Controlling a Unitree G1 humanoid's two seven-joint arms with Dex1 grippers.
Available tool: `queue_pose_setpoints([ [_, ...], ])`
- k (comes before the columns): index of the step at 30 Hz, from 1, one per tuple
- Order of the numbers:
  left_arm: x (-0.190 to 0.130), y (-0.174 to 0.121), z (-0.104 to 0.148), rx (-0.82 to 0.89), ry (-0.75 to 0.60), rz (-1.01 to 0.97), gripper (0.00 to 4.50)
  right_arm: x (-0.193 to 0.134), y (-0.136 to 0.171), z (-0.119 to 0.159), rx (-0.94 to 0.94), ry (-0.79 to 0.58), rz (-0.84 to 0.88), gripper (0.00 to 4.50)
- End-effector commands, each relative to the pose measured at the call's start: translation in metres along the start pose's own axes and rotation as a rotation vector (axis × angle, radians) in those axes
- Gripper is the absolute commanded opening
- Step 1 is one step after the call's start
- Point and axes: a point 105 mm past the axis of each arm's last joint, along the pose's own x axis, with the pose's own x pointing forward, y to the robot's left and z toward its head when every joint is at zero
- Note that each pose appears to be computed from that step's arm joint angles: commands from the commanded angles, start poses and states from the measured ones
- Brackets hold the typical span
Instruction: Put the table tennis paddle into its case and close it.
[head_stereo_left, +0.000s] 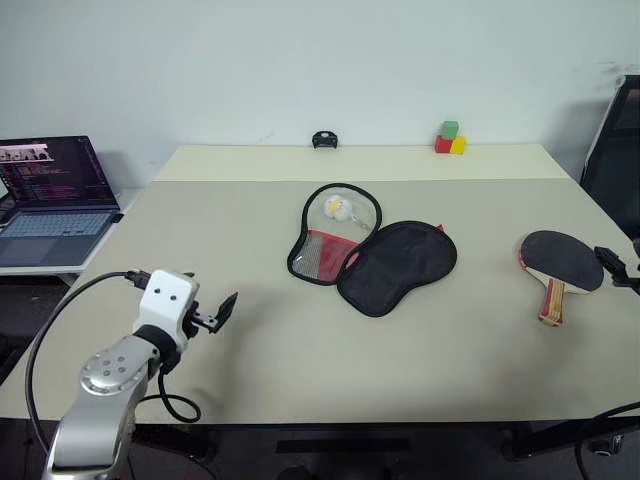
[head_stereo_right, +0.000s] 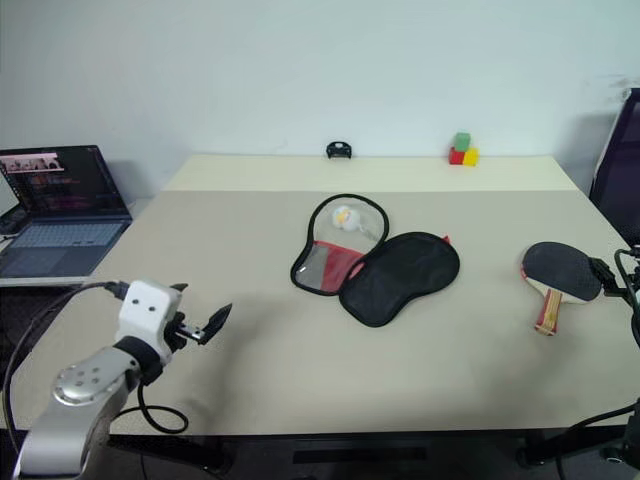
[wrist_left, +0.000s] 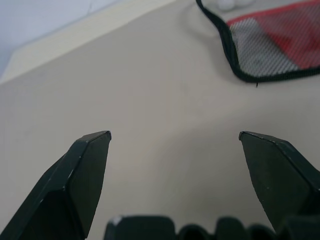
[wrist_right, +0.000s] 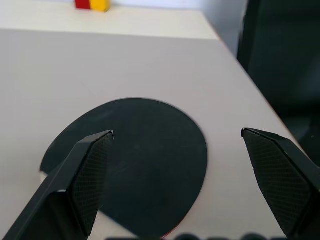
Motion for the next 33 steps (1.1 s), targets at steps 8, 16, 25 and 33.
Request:
queue_pose_setpoints([
  [8,0.012,0.002,0.013,-0.001,-0.064,-0.019,4.5,-0.007,-0.016,0.044,-0.03,-0.104,-0.05,4.48],
  [16,0.014,0.008,0.021,-0.02,-0.125,-0.053,4.5,-0.006,0.014,0.039,-0.054,-0.105,0.084,4.48],
  [25,0.028,0.013,0.033,-0.013,-0.182,-0.116,4.5,-0.026,0.083,0.047,-0.035,-0.125,0.357,4.48],
  [33,0.03,0.018,0.04,-0.005,-0.202,-0.152,4.5,-0.04,0.134,0.052,-0.027,-0.146,0.472,4.48],
])
